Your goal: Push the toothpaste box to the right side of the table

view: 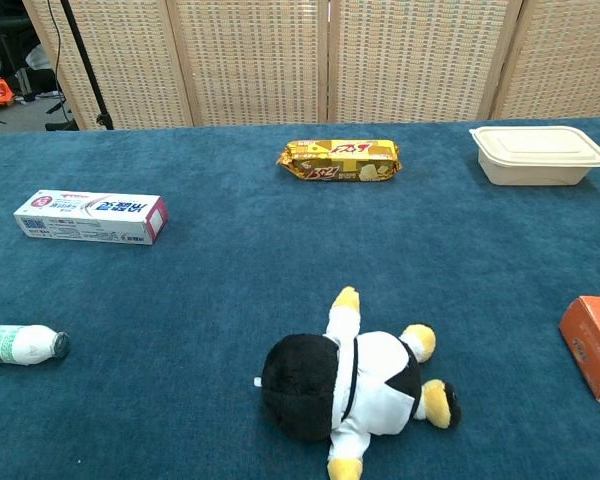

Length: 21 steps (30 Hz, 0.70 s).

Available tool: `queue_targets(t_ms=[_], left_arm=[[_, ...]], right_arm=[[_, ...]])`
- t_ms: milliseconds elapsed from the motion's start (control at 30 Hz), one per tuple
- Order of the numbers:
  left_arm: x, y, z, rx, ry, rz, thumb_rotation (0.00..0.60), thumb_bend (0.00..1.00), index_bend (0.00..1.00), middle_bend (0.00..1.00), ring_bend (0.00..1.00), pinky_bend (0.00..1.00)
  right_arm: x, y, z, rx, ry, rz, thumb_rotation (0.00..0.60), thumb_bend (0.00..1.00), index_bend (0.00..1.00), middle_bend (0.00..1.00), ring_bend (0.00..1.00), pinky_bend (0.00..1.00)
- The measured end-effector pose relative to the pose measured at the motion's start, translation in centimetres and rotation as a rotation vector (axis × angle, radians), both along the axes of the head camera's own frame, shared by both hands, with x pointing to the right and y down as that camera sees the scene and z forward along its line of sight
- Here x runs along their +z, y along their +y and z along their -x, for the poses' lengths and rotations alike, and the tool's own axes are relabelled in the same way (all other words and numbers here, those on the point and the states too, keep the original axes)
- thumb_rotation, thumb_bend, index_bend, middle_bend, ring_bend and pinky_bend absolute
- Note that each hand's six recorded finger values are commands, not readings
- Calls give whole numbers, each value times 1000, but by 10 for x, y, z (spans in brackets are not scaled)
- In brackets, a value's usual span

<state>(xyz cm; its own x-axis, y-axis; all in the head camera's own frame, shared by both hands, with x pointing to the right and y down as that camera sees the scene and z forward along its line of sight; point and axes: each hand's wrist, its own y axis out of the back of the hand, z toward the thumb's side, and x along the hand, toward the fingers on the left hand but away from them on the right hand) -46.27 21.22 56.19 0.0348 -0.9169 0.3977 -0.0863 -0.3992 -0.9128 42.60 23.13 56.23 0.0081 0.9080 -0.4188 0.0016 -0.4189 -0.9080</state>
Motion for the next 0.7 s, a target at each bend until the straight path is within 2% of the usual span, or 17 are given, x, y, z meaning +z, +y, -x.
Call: queue_targets(t_ms=[167,333,567,700], left_arm=[[2,-4,-2,-34,67,0,600,1,0,0,0,0],[9,-13,0,-98,177,26,600,0,0,0,0,0],[20,-27,7,-196,308,90,600,0,0,0,0,0],[25,-35,8,-262,419,147,600,0,0,0,0,0]], right_arm=[[1,0,0,3,2,4,600,260,0,0,0,0],[2,0,1,0,5,7,600,260,0,0,0,0],[4,1,2,-5,8,14,600,260,0,0,0,0],[6,2,5,-12,8,20,600,260,0,0,0,0]])
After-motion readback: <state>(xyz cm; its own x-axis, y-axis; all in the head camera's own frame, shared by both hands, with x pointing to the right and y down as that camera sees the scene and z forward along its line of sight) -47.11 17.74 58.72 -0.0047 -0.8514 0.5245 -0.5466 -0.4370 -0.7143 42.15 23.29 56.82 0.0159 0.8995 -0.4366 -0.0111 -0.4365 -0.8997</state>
